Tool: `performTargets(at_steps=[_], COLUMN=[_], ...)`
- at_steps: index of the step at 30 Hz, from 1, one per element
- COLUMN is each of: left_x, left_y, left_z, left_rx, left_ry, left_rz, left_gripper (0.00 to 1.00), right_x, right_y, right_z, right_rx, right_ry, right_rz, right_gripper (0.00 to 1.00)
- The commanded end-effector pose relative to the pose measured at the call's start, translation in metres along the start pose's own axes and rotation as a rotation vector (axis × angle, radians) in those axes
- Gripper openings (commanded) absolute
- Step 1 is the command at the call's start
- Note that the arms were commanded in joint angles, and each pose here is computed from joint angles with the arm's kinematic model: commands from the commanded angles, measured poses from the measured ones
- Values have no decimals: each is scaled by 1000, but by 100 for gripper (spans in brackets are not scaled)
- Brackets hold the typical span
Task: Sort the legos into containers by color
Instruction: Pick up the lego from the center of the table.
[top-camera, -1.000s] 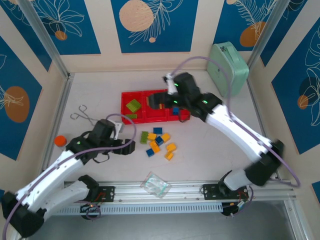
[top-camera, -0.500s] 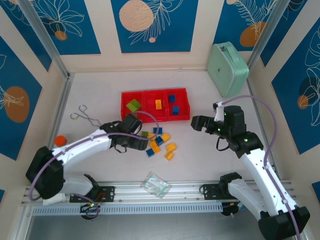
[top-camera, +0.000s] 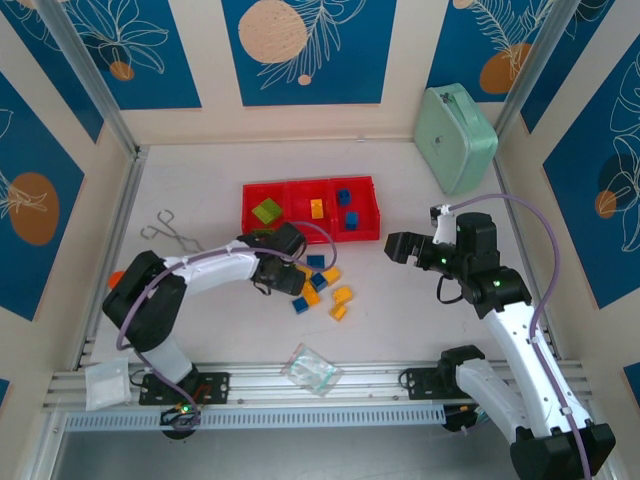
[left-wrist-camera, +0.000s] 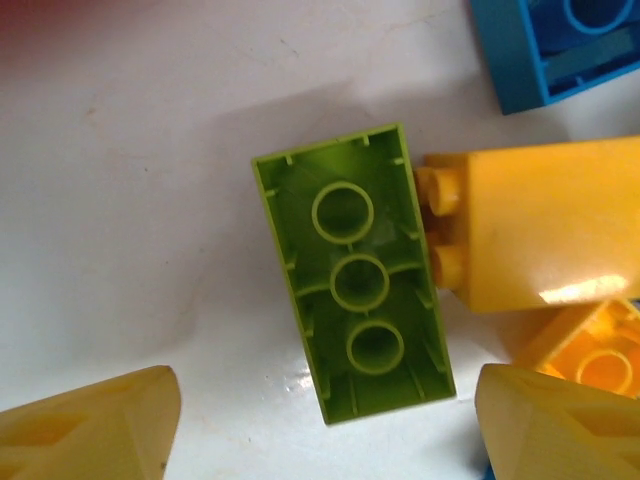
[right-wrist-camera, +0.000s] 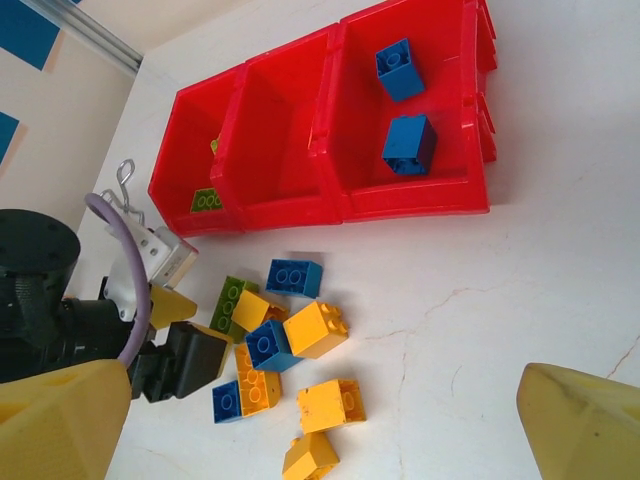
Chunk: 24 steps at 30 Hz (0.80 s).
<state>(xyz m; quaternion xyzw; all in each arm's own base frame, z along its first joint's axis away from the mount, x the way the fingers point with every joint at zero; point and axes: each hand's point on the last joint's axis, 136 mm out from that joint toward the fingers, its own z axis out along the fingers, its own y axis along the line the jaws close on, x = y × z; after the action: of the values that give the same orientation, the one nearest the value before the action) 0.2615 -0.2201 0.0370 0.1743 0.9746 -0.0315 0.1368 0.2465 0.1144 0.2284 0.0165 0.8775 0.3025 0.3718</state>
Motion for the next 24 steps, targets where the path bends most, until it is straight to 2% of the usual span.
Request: performTargets(at_steps=[1, 11, 16, 20, 24], left_x=[-7, -17, -17, -16, -17], left_y=[10, -5, -8, -4, 6], left_z=[5, 22, 21, 7, -26], left_rx=[-43, 66, 91, 98, 91], left_ry=[8, -28, -44, -90, -186], left_rz=[-12, -13, 7, -27, -88], left_gripper=[69, 53, 40, 32, 28], right_x=[7, 8, 10, 9, 8], right_y=[0, -3, -5, -6, -6], right_z=[2, 6, 6, 4, 3], right_rx=[-18, -7, -1, 6, 14], right_ry=[26, 36, 42, 31, 26], right_rz=[2, 14, 19, 17, 18], right_gripper=[99, 99, 99, 99, 100])
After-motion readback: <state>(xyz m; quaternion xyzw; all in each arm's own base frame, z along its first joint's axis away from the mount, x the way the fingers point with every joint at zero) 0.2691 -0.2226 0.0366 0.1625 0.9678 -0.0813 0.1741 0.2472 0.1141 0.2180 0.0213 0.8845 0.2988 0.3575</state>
